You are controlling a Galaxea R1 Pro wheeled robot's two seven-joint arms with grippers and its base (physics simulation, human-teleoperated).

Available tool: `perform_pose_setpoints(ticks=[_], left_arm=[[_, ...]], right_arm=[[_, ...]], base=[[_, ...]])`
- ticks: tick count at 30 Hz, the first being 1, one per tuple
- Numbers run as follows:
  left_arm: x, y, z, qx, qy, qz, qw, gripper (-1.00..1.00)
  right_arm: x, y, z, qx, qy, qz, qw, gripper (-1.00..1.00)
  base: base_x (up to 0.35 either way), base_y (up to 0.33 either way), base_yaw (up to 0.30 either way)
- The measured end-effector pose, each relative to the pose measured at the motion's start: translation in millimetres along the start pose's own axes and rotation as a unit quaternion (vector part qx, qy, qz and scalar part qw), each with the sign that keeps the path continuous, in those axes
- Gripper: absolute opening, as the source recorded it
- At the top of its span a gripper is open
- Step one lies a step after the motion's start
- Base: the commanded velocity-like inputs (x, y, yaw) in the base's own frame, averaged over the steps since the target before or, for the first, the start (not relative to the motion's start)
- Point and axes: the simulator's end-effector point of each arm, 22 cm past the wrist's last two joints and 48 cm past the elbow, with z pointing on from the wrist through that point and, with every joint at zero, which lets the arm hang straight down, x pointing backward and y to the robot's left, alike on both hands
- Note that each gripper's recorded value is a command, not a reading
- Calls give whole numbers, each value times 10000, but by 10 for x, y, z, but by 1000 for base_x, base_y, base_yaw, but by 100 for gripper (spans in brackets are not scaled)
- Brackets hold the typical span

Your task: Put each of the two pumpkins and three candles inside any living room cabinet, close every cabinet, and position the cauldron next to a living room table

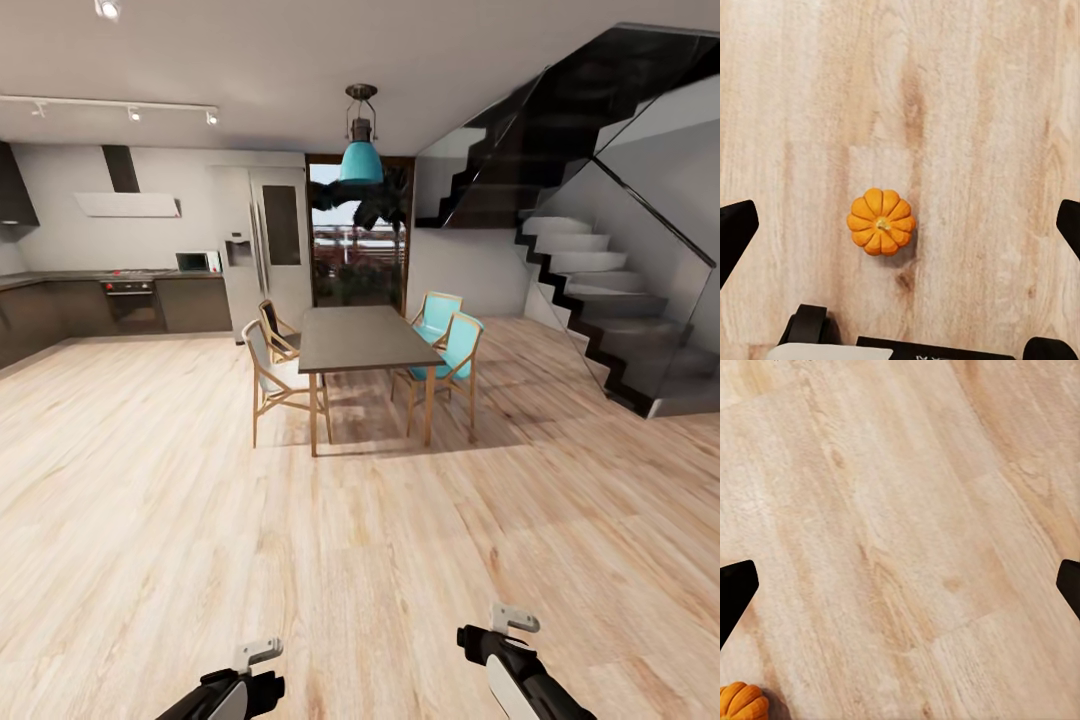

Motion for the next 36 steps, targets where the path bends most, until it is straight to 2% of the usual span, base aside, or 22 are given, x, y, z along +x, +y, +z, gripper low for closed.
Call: perform_pose_setpoints(ticks=[21, 36], left_arm=[[22, -8, 205, 58, -88, 23, 9999, 100], [17, -14, 198, 53, -103, 67, 9999, 100]], right_arm=[[69, 13, 177, -28, -105, 12, 9999, 100], [58, 16, 171, -33, -118, 8, 9999, 100]], base=[[0, 0, -177], [-107, -67, -26]])
